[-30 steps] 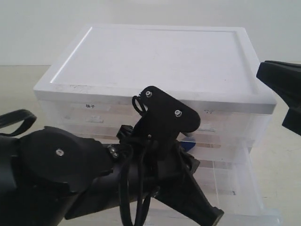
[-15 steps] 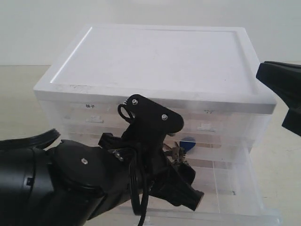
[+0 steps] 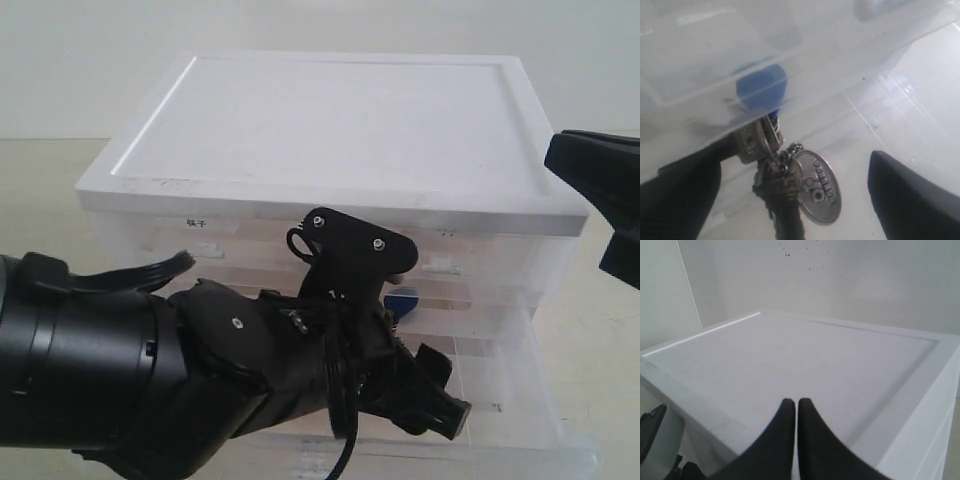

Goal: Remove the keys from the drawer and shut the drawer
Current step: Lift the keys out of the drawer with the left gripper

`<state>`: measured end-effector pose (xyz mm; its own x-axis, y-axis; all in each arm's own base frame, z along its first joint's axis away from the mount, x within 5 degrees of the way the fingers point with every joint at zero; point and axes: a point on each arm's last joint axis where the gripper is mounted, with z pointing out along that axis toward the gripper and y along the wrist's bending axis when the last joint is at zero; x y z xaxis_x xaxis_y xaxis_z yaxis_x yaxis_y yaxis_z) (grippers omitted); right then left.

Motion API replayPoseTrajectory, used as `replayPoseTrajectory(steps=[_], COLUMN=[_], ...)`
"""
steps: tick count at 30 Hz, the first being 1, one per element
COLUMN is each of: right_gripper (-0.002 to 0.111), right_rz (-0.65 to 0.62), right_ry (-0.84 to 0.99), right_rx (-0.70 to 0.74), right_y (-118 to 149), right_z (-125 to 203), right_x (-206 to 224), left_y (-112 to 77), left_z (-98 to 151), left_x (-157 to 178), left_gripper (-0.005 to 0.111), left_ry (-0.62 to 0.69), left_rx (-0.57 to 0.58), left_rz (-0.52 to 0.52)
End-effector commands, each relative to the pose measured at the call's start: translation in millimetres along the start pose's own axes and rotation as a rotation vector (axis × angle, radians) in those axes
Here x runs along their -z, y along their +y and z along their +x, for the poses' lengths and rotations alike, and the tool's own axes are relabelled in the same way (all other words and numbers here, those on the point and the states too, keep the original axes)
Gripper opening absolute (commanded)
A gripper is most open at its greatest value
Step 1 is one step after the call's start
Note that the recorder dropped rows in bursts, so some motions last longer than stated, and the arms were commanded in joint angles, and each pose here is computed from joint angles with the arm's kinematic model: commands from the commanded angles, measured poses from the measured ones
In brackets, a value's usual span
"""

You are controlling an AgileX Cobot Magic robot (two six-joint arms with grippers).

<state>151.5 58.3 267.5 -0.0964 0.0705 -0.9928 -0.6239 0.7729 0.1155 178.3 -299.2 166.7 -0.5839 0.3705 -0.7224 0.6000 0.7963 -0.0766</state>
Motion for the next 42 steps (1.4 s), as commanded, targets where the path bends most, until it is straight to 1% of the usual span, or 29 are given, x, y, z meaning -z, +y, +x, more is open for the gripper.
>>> replayPoseTrajectory(steps=[1,2,3,4,8,10,15,24,26,29,30,31,34,35,36,37,38,39,40,41,42], right_gripper=[0.000,0.000,0.000,0.000,0.000,0.000,0.000,0.000,0.000,0.000,0.000,0.000,0.000,0.000,0.000,0.000,0.000,0.000,0.000,0.000,0.000], right_rz=[0.002,0.002,0.002,0.002,0.002,0.002,0.002,0.002,0.004,0.005,0.005,0.005,0.005,0.005,0.005,0.005,0.005,0.005,0.005,0.005,0.005], right_ry=[-0.002,-0.002,-0.003,-0.003,-0.003,-0.003,-0.003,-0.003,-0.002,0.000,0.000,0.000,0.000,0.000,0.000,0.000,0.000,0.000,0.000,0.000,0.000], right_rx=[0.002,0.002,0.000,-0.002,-0.002,-0.002,-0.002,-0.002,-0.002,-0.004,-0.004,-0.004,-0.004,-0.004,-0.004,-0.004,-0.004,-0.004,-0.004,-0.004,-0.004], right_y=[-1,-1,-1,-1,-1,-1,-1,-1,-1,-1,-1,-1,-1,-1,-1,-1,-1,-1,-1,-1,-1], right_z=[-1,-1,-1,-1,-1,-1,-1,-1,-1,-1,-1,-1,-1,-1,-1,-1,-1,-1,-1,-1,-1], right_x=[0,0,0,0,0,0,0,0,0,0,0,0,0,0,0,0,0,0,0,0,0], left_y=[0.8,0.3,0.0,-0.4,-1.9,-2.1,-3.8,-21.5,-23.2,-25.8,-28.2,-31.0,-53.1,-58.0,-68.7,-78.9,-85.1,-93.8,-96.5,-99.2,-100.2], left_z=[5,6,8,8,8,7,0,-23,-27,-32,-34,-34,-32,-30,-21,-10,-3,10,14,25,30], left_x=[-10,-11,-12,-12,-12,-11,-2,44,53,74,83,89,122,127,133,136,137,139,140,138,137], left_gripper=[0.072,0.068,0.061,0.052,0.005,0.006,0.005,0.005,0.005,0.005,0.005,0.005,0.005,0.005,0.005,0.005,0.005,0.005,0.005,0.005,0.005], left_ry=[0.025,0.033,0.038,0.040,0.045,0.041,0.013,-0.114,-0.142,-0.175,-0.200,-0.216,-0.281,-0.288,-0.286,-0.270,-0.255,-0.229,-0.218,-0.185,-0.170], left_rx=[-0.003,-0.004,-0.011,-0.019,-0.075,-0.099,-0.093,-0.146,-0.158,-0.192,-0.243,-0.271,-0.332,-0.342,-0.376,-0.416,-0.438,-0.472,-0.484,-0.506,-0.516], left_rz=[-0.003,0.001,0.003,0.008,0.026,0.030,0.048,0.140,0.139,0.105,0.083,0.083,0.163,0.174,0.210,0.268,0.316,0.381,0.404,0.452,0.468])
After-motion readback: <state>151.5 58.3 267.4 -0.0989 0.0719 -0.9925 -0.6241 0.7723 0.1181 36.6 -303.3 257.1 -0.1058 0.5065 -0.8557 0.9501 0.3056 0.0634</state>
